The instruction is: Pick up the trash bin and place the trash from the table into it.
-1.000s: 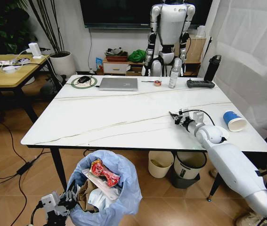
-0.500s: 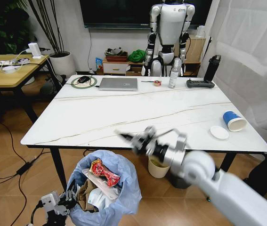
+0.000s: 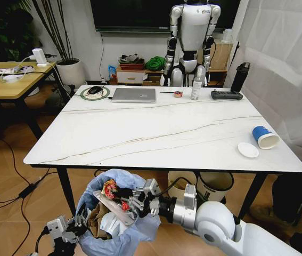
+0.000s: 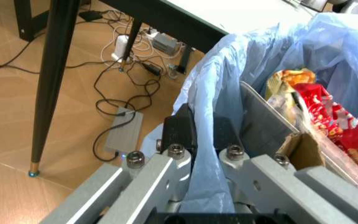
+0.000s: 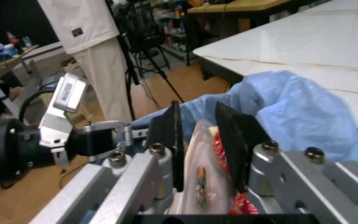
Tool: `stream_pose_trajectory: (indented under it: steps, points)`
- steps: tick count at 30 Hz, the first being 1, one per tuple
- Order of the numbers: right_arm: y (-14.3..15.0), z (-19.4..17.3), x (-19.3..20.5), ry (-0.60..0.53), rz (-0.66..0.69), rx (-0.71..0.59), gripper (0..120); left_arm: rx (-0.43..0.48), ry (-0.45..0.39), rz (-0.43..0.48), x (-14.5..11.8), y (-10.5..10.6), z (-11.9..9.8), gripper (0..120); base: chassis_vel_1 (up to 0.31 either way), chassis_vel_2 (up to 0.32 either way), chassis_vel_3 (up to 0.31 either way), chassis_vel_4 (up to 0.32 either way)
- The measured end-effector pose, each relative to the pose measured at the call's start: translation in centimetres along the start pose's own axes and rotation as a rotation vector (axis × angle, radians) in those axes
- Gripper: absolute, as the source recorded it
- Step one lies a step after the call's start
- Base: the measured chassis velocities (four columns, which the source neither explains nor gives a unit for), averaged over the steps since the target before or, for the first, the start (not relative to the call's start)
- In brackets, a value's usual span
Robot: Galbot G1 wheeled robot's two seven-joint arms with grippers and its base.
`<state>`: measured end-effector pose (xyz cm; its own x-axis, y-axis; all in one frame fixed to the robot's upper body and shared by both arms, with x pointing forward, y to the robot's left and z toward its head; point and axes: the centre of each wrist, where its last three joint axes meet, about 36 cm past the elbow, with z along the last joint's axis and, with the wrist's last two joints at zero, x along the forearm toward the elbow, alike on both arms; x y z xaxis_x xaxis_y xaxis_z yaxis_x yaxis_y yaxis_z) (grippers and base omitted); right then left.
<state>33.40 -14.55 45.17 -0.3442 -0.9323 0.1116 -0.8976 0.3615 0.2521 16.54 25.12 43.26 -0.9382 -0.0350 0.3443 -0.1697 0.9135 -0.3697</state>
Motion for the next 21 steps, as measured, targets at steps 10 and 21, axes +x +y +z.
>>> stream_pose_trajectory:
  steps: [10,21]
  points:
    - [-2.7,0.7,3.1,-0.215,0.381,0.021,63,-0.018,0.008,0.021,-0.2,-0.1,0.3,0,0.000,0.000,0.000,0.000]
    - [-5.5,3.1,13.1,-0.278,0.847,0.062,98,-0.054,0.030,0.056,-1.3,0.6,1.4,0,0.000,0.000,0.000,0.000]
